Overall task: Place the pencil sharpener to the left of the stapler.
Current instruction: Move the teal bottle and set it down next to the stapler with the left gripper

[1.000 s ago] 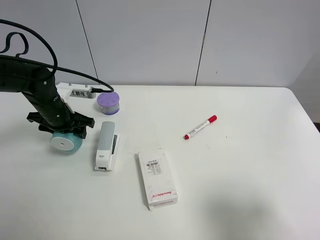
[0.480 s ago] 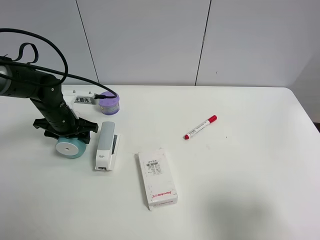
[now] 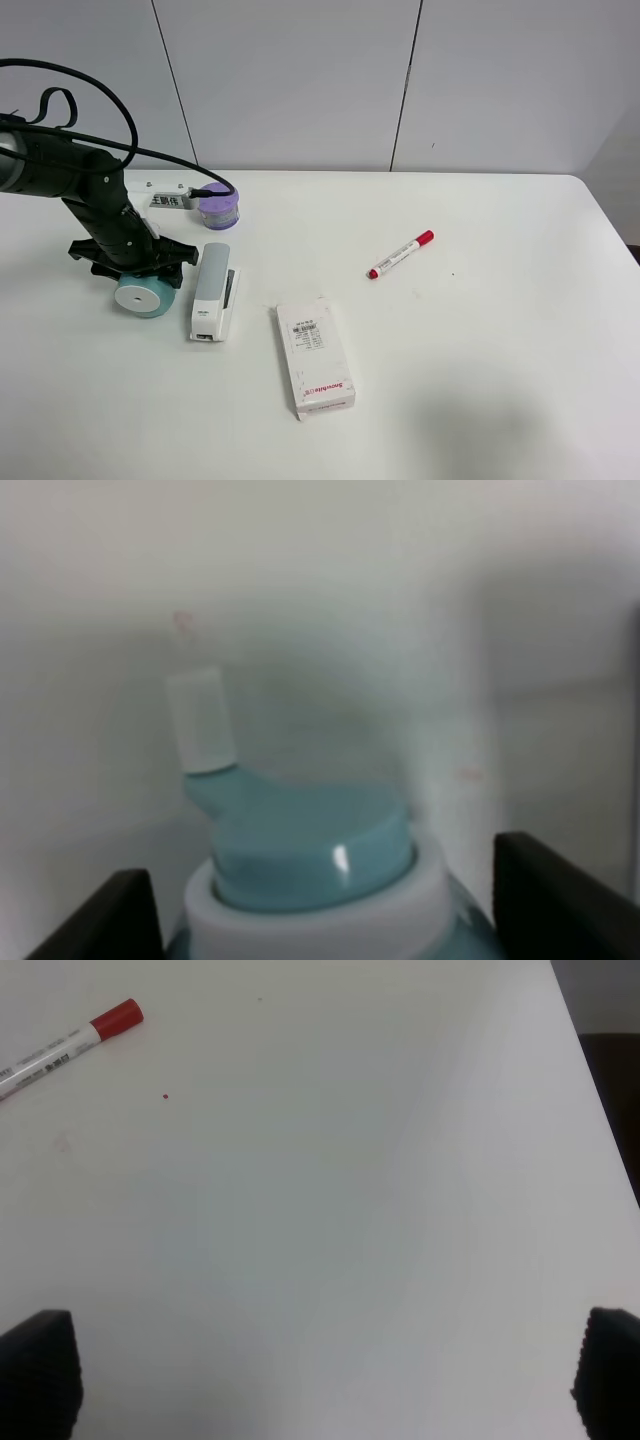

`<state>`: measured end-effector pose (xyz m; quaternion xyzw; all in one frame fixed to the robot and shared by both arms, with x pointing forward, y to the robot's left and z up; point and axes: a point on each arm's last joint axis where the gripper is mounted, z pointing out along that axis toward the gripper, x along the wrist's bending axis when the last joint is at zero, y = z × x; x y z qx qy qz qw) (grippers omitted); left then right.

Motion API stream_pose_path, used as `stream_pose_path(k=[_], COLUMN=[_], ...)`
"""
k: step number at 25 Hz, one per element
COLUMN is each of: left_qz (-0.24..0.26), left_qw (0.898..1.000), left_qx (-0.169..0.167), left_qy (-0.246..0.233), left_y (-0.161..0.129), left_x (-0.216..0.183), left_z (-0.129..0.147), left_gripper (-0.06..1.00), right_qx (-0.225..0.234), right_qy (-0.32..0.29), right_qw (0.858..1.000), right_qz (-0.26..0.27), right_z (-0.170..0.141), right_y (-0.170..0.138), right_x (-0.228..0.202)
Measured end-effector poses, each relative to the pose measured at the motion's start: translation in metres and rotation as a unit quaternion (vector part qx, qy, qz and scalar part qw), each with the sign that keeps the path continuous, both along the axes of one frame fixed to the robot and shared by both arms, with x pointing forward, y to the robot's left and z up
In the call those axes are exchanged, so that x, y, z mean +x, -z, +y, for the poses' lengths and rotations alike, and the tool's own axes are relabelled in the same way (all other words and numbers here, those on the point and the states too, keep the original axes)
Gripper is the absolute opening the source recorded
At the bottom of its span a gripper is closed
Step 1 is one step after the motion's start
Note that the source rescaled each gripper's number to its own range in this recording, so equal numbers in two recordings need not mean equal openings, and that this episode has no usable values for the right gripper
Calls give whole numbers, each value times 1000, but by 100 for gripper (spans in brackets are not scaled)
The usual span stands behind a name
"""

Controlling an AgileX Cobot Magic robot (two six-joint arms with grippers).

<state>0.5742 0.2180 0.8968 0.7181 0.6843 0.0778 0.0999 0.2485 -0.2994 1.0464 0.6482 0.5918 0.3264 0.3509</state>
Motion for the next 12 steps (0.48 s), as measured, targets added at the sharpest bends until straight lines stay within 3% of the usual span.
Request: stream_pose_path(k=[12], left_qz=[0], left_qw=[1000], left_qx=[-6], left_qy=[-6], left_y=[7], left_x=[-4], left_z=[1], left_gripper=[0], right_qx=[0], right_qy=[0], right_qw=[1000], right_qz=[0], right_z=[0], right_y=[0], right_x=[0])
